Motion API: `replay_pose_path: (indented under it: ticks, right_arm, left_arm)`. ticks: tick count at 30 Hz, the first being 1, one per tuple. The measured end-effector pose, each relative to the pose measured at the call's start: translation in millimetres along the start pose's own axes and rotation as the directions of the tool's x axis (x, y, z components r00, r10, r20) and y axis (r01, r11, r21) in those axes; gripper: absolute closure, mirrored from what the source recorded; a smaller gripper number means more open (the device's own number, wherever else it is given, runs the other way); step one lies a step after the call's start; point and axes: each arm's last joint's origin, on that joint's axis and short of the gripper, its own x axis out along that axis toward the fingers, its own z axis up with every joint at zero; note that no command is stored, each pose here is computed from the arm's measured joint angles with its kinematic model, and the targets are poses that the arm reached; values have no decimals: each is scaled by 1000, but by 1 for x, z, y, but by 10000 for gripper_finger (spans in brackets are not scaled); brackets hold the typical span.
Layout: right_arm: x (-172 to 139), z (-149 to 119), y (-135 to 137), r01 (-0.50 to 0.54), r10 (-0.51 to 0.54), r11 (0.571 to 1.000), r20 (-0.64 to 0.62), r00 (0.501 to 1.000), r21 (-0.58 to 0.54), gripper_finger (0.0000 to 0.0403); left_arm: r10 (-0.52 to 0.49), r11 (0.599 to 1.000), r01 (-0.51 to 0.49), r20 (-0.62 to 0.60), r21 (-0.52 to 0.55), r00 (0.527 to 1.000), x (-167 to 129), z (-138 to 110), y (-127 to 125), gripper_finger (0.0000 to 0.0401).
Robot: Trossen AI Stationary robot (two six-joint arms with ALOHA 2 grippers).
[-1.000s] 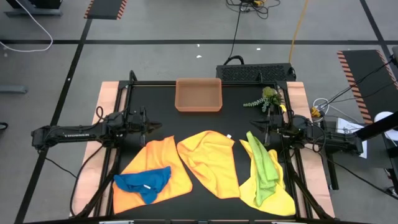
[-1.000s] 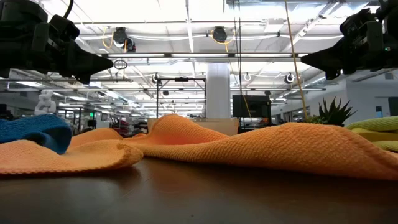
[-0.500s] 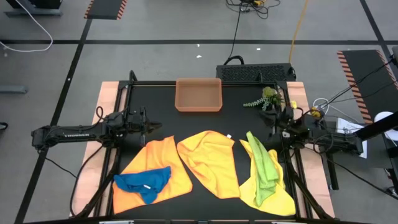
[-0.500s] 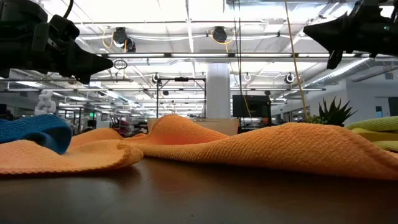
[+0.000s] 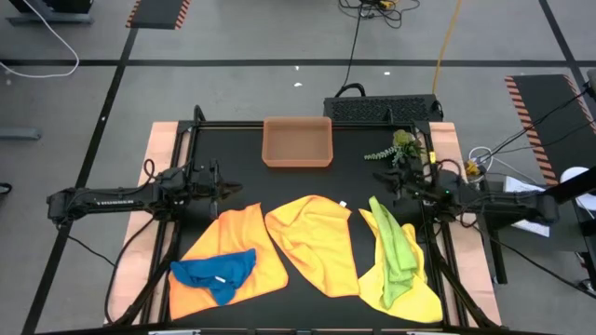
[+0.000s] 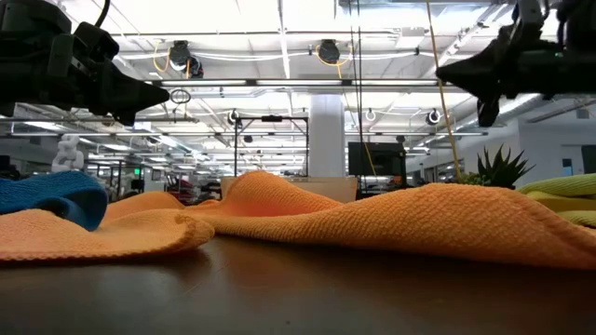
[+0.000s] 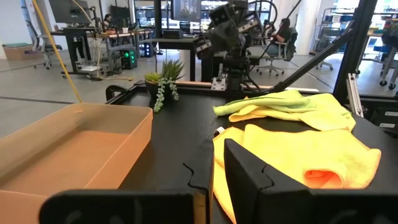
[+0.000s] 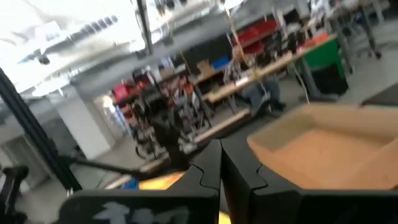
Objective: Fold microfiber towels
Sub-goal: Fold the right orange towel
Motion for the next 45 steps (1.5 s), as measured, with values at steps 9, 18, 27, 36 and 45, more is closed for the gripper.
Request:
replay_pose_path:
  ticks: [9, 18, 27, 36, 45]
  right_arm:
    - [17, -23, 13, -133, 125, 990, -158, 980, -39, 403]
    - [36, -32, 32, -248, 225, 960, -171, 959, -130, 403]
    - [54, -51, 32, -243, 175, 943, -282, 943, -227, 403]
    - [57, -74, 22, -158, 88, 976, -389, 917, -152, 403]
    - [68, -88, 20, -147, 62, 970, -387, 920, -194, 403]
  left_arm:
    - [0, 1000, 0, 0, 0, 1000, 0, 0, 0, 359]
    - [0, 1000, 0, 0, 0, 1000, 0, 0, 0, 359]
    - [0, 1000, 0, 0, 0, 1000, 0, 0, 0, 359]
    - [0, 1000, 0, 0, 0, 1000, 0, 0, 0, 359]
    - [0, 1000, 0, 0, 0, 1000, 0, 0, 0, 359]
